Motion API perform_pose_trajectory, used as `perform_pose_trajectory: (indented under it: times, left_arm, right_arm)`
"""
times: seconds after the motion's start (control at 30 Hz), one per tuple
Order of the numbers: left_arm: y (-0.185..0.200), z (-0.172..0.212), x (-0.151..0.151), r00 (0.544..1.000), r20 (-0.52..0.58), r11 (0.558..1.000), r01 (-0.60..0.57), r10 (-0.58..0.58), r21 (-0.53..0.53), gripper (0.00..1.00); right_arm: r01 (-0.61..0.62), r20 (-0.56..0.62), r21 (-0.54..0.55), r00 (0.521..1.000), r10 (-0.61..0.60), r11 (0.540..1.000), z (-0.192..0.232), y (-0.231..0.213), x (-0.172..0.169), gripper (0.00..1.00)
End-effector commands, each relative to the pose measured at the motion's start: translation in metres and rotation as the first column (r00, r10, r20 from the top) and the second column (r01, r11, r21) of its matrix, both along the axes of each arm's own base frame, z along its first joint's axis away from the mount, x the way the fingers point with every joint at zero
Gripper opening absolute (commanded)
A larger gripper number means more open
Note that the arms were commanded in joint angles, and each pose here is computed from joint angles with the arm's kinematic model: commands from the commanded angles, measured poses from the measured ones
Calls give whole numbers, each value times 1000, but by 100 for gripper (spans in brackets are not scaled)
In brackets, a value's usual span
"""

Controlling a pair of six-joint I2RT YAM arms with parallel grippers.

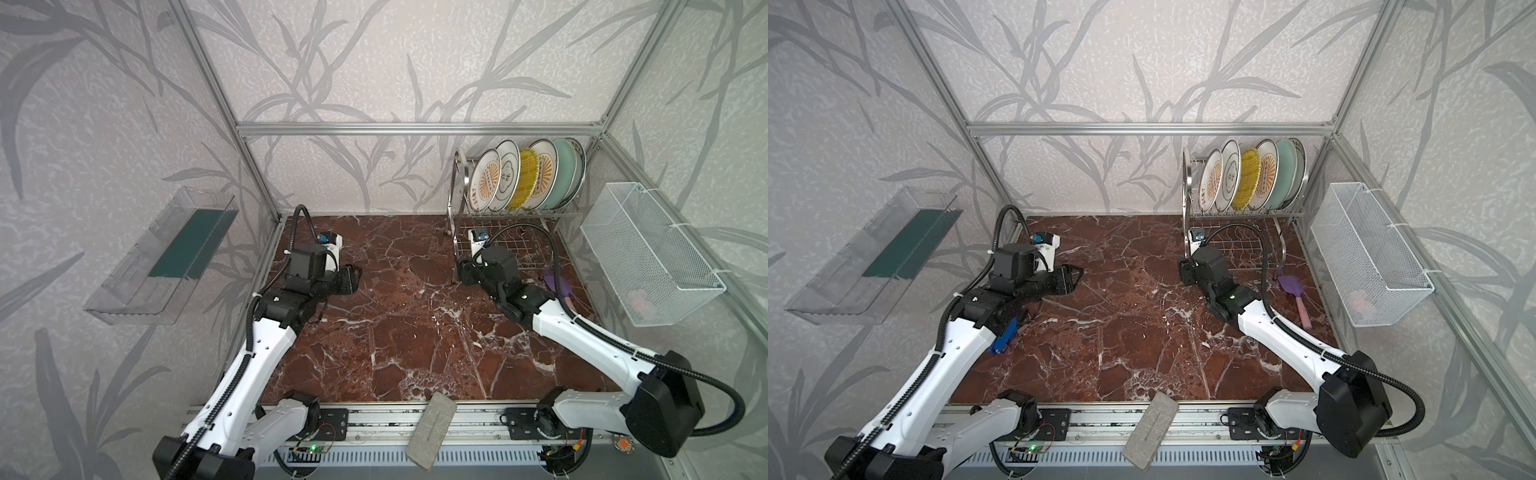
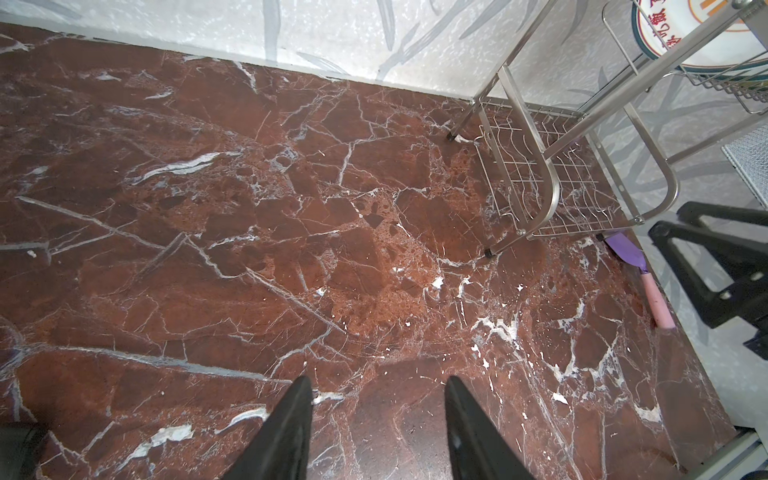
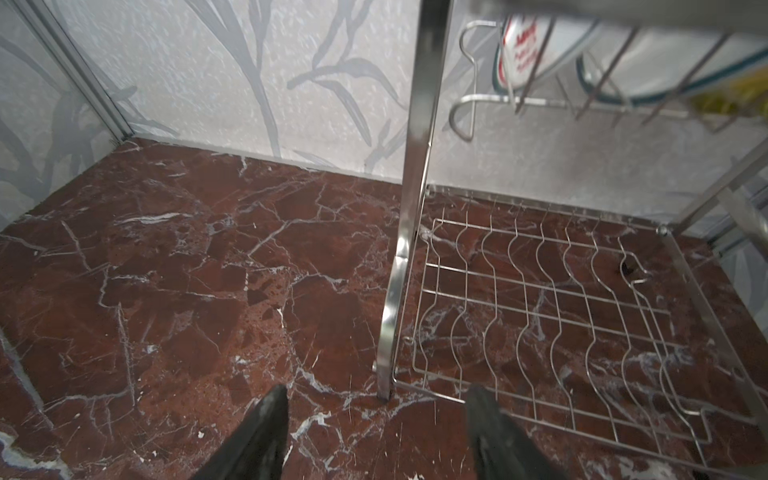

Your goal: Load the plates into the dish rack

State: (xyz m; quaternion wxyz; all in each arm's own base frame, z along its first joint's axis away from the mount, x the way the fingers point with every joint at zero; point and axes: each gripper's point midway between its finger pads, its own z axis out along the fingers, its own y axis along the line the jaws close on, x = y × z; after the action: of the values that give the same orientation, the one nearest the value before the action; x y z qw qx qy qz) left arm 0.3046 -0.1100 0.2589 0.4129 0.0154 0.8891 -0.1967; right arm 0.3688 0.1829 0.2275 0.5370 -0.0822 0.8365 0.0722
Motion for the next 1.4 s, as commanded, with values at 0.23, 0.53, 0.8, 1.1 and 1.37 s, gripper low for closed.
perform_pose_trajectory:
  times: [0.23,0.53,0.8,1.1,1.37]
  left_arm:
    - [13,-2,5,999,-7,997,-51,52,64,51]
    - [29,0,8,990,15,985,-143,142,100,99]
    - [31,4,19,983,60,981,-178,174,79,99]
    - [52,8,35,949,158,949,-293,273,118,99]
    - [73,-3,54,911,220,914,-383,350,134,99]
  right_arm:
    - [131,-37,-3,991,-131,991,-30,-30,-10,80]
    - [207,-66,32,977,-205,978,-34,-66,-12,99]
    - [238,-48,15,970,-237,971,-29,-91,-21,99]
    - [293,13,46,956,-294,955,-14,-128,-36,99]
    - [310,-1,80,950,-311,947,-21,-150,-45,99]
